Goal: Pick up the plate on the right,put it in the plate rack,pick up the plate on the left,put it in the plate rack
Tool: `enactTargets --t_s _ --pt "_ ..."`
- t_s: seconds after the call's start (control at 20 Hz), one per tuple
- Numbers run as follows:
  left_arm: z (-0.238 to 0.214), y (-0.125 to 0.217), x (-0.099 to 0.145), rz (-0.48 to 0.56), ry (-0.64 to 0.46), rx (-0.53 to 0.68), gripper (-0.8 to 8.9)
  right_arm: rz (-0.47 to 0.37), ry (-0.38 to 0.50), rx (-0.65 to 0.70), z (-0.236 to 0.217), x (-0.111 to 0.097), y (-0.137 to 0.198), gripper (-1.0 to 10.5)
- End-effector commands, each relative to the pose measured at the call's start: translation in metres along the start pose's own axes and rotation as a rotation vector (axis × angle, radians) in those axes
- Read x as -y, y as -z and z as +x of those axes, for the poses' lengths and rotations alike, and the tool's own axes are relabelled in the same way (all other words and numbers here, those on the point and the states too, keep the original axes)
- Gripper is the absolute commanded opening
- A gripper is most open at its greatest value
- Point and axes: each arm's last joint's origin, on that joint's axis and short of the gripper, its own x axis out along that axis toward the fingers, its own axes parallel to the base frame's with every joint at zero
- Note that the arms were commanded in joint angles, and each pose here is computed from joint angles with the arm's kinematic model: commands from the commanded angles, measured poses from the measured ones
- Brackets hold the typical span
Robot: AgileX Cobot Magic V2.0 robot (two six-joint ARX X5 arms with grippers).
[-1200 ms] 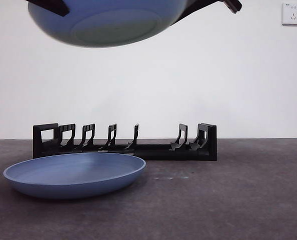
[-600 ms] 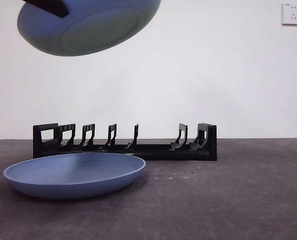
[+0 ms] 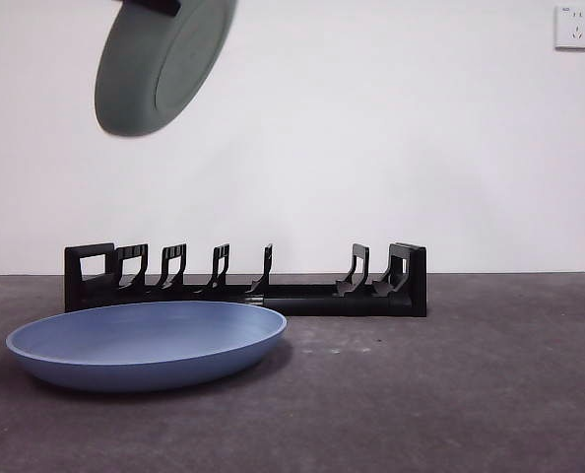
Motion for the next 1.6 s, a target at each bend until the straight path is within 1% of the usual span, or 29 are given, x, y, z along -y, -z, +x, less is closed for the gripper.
enactTargets --t_s 0.05,0.15,0.3,0.35,0.45,0.65,0.9,1.05,1.25,1.45,1.6 --pt "0.009 0.003 -0.017 -0.157 -0.008 0.053 -0.08 -0.021 -0.027 -0.069 0.005 -0.001 0.006 3.1" --pt "0.017 0.008 -0.027 -0.206 -0.028 0.069 -0.08 -0.014 -0.072 -0.107 0.007 -0.002 0.010 3.1" --pt "0.035 0.021 -0.045 -0.297 0.018 0.112 -0.08 0.006 -0.161 -0.144 0.016 -0.003 0.015 3.1" --pt "0.043 0.027 -0.050 -0.322 0.005 0.108 -0.08 0.010 -0.177 -0.157 0.020 -0.004 0.017 3.1" --pt "0.057 0.039 -0.058 -0.346 -0.011 0.095 -0.08 0.011 -0.181 -0.199 0.029 -0.004 0.022 3.1" --pt "0.076 0.062 -0.070 -0.363 -0.044 0.069 -0.08 0.018 -0.191 -0.298 0.052 -0.006 0.037 3.1" --pt "0.092 0.090 -0.080 -0.393 -0.069 0.015 -0.08 0.023 -0.199 -0.353 0.088 -0.006 0.055 3.1" --pt "0.100 0.106 -0.083 -0.407 -0.071 -0.031 -0.08 0.045 -0.216 -0.363 0.105 -0.007 0.064 3.1" --pt "0.106 0.114 -0.082 -0.419 -0.065 -0.056 -0.08 0.047 -0.223 -0.370 0.113 -0.007 0.069 3.1" --pt "0.106 0.115 -0.082 -0.421 -0.067 -0.061 -0.08 0.046 -0.223 -0.363 0.114 -0.007 0.069 3.1" --pt "0.106 0.115 -0.082 -0.422 -0.070 -0.062 0.09 0.045 -0.223 -0.355 0.114 -0.006 0.068 3.1"
